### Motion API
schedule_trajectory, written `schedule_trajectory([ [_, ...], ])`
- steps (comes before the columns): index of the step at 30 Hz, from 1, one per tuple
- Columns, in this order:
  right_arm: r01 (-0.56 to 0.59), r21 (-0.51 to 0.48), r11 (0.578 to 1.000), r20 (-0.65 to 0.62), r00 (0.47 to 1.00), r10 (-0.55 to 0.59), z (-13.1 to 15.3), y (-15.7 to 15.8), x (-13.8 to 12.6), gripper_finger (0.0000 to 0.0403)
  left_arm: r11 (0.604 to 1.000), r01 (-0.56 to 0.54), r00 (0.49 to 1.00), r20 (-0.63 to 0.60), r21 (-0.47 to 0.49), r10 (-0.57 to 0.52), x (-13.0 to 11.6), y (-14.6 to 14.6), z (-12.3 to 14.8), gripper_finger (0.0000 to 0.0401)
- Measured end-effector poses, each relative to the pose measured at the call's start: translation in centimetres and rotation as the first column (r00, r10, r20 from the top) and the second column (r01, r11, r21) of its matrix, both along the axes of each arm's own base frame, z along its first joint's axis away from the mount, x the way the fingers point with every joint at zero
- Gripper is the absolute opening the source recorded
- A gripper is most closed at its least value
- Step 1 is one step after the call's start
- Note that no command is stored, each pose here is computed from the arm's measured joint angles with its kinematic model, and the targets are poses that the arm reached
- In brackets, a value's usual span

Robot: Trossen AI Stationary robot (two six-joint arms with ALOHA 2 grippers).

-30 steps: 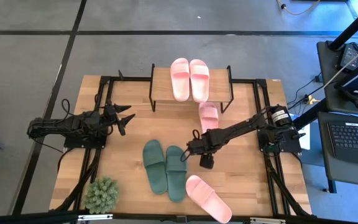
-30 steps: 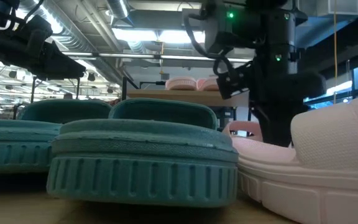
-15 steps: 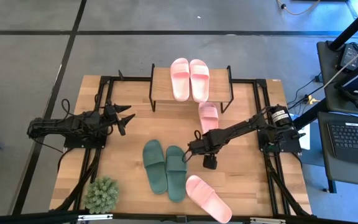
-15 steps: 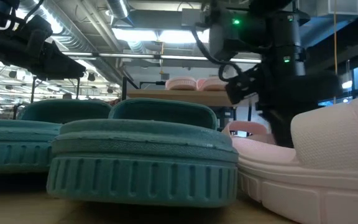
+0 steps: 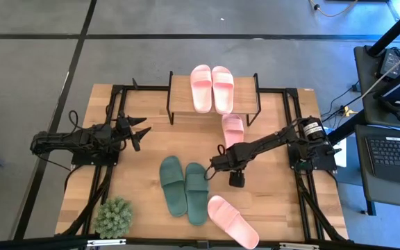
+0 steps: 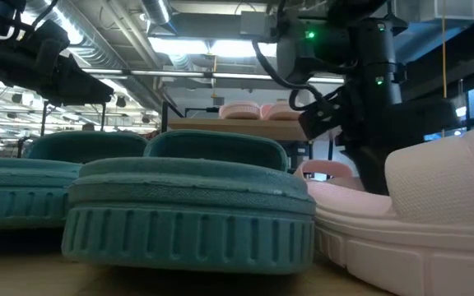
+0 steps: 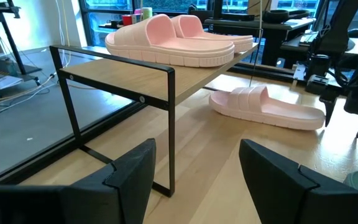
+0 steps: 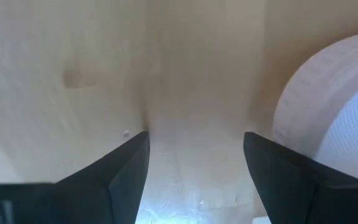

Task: Pick and place slides into the shelf
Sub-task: Put the pink slide under the shelf

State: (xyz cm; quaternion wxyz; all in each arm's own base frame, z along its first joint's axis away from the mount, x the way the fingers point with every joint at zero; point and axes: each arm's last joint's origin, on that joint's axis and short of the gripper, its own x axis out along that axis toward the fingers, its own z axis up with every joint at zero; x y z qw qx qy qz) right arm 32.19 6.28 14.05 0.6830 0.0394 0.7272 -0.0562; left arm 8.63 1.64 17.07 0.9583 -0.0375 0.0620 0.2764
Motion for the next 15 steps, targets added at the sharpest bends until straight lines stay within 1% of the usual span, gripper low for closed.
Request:
schedule_trajectory([
  [6,0.033,-0.066,0.997,0.016,0.999,-0.032,0.0,-1.4,0.3,0.0261,1.000,0.000,1.000,0.000,0.001,0.000,0.0,0.0,0.0,0.0224],
  [11,0.071,-0.078,0.994,0.018,0.997,-0.070,0.0,-2.9,0.5,0.0261,1.000,0.000,1.000,0.000,0.001,0.000,0.0,0.0,0.0,0.0224],
  [15,0.067,-0.080,0.995,0.028,0.997,-0.065,0.0,-4.3,0.7,0.0261,1.000,0.000,1.000,0.000,0.001,0.000,0.0,0.0,0.0,0.0225],
])
